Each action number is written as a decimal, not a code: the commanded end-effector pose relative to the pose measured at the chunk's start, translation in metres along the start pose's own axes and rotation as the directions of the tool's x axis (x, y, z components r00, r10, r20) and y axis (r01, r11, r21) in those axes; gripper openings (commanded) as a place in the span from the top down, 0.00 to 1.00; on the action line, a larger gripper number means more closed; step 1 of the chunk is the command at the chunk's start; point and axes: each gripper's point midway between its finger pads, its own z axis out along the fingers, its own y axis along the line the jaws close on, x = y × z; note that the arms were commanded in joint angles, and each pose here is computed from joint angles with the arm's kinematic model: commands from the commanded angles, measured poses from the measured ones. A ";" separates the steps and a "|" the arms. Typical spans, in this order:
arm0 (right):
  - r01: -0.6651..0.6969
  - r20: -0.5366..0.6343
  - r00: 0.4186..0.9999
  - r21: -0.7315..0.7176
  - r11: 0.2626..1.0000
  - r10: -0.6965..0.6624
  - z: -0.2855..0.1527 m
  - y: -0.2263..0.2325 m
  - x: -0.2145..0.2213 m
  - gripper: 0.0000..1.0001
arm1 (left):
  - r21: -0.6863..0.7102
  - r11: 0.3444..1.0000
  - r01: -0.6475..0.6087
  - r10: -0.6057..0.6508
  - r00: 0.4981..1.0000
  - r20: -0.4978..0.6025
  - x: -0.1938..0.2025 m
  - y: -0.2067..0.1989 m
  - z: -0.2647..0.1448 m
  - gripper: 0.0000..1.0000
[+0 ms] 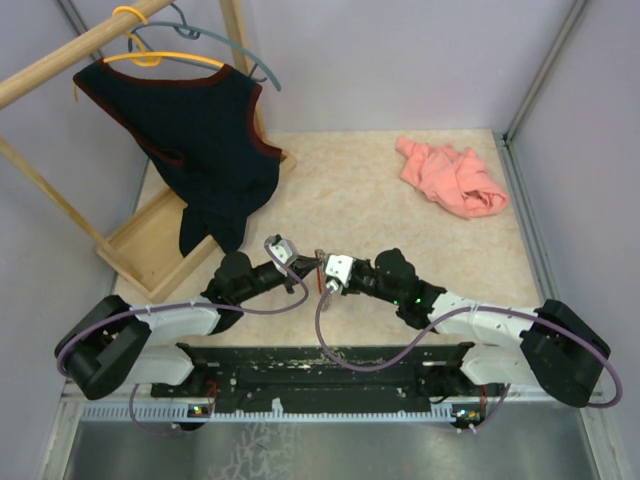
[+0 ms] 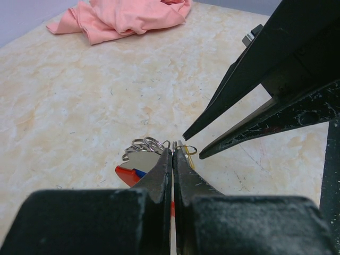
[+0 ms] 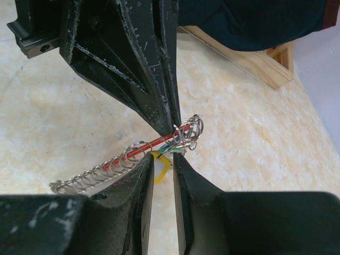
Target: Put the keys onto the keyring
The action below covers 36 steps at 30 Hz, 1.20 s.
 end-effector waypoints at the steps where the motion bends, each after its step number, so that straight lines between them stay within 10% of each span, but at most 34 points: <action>1: -0.018 0.056 0.998 -0.007 1.000 0.018 0.003 -0.004 -0.015 0.78 | 0.000 1.000 -0.019 0.019 0.997 0.070 -0.018 0.001 0.000 1.00; 14: -0.038 0.052 0.998 0.039 0.999 0.036 0.009 -0.012 -0.013 0.79 | 0.003 1.000 -0.014 0.013 0.997 0.077 -0.020 0.000 -0.001 1.00; 24: -0.029 0.046 0.999 0.066 0.997 0.026 0.008 -0.016 -0.010 1.00 | 0.018 1.000 -0.002 0.000 0.996 0.093 -0.023 -0.003 0.000 1.00; 36: -0.067 0.059 0.996 0.077 0.995 0.062 -0.004 -0.014 -0.012 0.80 | -0.036 0.999 0.006 -0.004 0.997 0.080 -0.019 0.006 -0.001 1.00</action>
